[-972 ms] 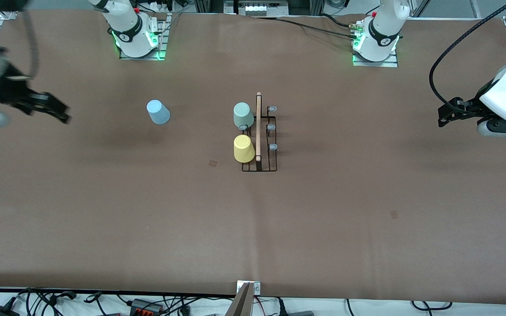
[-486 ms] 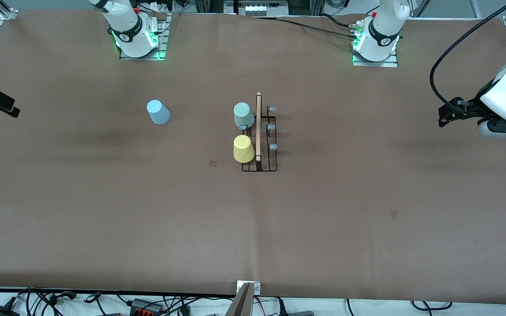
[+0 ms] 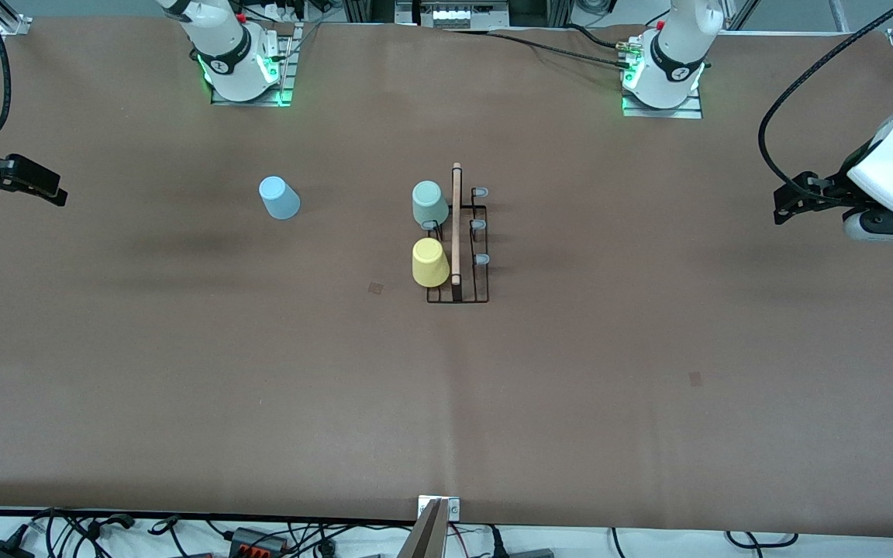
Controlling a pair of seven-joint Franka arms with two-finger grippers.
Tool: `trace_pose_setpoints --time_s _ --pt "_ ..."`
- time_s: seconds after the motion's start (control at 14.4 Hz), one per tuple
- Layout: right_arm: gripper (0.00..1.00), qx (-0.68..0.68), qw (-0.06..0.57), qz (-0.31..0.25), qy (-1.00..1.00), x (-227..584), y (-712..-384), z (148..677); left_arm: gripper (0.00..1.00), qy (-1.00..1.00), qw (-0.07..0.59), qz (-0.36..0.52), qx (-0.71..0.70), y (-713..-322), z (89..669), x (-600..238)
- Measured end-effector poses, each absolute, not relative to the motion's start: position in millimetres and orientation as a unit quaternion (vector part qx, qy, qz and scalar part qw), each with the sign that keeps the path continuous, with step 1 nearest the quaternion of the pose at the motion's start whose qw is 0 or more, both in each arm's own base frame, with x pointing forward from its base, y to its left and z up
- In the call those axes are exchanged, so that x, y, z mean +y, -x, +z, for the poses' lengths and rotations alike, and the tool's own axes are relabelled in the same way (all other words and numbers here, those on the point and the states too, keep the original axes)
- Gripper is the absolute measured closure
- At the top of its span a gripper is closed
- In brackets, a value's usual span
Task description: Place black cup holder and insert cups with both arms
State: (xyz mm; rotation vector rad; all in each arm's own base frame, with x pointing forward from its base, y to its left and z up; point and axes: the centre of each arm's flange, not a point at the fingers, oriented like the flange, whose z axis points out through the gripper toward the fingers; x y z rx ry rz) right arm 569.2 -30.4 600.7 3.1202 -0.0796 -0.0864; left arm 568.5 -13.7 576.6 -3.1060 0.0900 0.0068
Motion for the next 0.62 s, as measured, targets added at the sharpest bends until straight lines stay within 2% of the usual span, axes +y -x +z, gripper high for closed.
trace_pose_setpoints --time_s 0.62 --pt "0.0 -0.024 0.009 -0.028 -0.999 -28.1 -569.2 600.8 0.0 0.999 0.017 0.001 0.029 -568.7 578.0 -13.6"
